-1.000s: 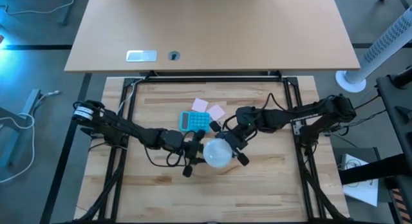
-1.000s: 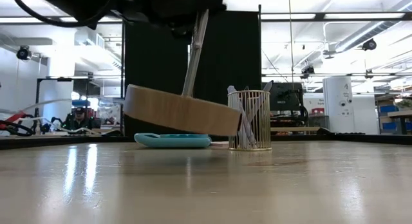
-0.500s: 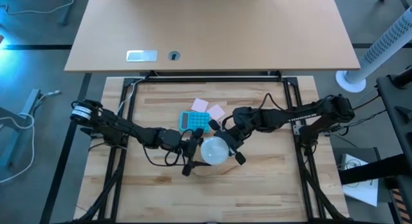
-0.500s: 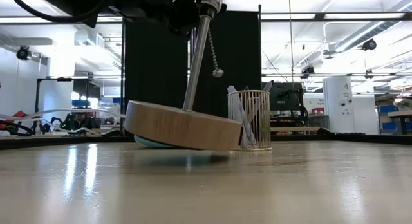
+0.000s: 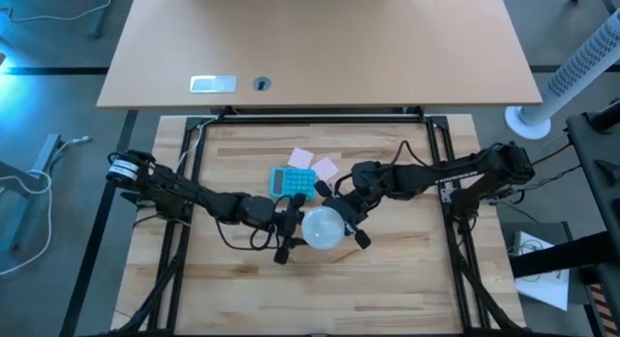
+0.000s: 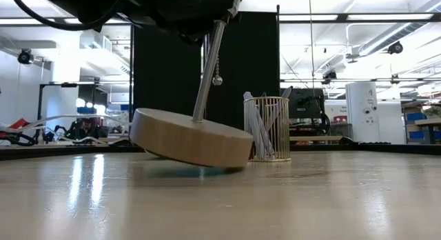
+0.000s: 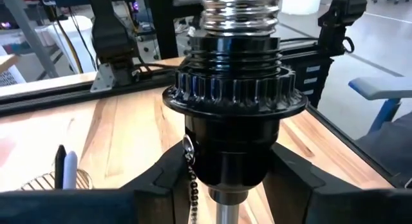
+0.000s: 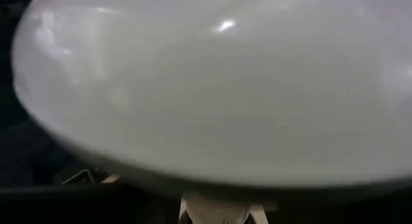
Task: Screw lightbulb
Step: Remove the lightbulb from the black table lamp
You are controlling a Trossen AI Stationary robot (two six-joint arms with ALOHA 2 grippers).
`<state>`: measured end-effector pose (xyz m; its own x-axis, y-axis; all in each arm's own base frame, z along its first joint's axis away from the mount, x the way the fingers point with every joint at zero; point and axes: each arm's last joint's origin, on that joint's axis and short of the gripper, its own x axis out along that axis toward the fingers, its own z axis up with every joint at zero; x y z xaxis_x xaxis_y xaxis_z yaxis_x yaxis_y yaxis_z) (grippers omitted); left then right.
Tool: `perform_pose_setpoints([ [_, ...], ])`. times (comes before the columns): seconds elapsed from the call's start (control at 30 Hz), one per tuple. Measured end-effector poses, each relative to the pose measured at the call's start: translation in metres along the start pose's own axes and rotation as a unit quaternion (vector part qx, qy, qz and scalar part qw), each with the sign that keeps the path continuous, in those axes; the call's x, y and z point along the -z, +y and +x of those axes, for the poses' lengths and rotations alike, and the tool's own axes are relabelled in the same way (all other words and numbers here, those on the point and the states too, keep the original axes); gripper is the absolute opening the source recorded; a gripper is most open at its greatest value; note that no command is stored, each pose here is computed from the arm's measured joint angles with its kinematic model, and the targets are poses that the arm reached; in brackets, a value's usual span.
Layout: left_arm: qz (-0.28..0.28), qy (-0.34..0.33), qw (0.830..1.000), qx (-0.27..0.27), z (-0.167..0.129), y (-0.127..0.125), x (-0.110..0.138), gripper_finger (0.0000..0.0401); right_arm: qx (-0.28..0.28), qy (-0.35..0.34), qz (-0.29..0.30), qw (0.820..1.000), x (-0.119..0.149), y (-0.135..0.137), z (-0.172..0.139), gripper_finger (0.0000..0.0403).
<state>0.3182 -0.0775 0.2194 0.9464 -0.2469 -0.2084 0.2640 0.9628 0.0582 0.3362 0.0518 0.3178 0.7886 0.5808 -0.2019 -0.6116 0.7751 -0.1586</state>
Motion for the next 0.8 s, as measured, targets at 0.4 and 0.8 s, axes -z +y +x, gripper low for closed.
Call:
perform_pose_setpoints([
  [0.4,0.003,-0.002,1.0,-0.003,-0.007,0.0,-0.006,0.0138,0.02,-0.005,-0.004,1.0,-0.009,0.002,-0.009,0.0145],
  [0.8,0.002,-0.002,1.0,-0.004,-0.009,0.0,-0.006,0.0138,0.281,0.074,0.037,0.956,-0.043,0.011,-0.096,0.0142],
])
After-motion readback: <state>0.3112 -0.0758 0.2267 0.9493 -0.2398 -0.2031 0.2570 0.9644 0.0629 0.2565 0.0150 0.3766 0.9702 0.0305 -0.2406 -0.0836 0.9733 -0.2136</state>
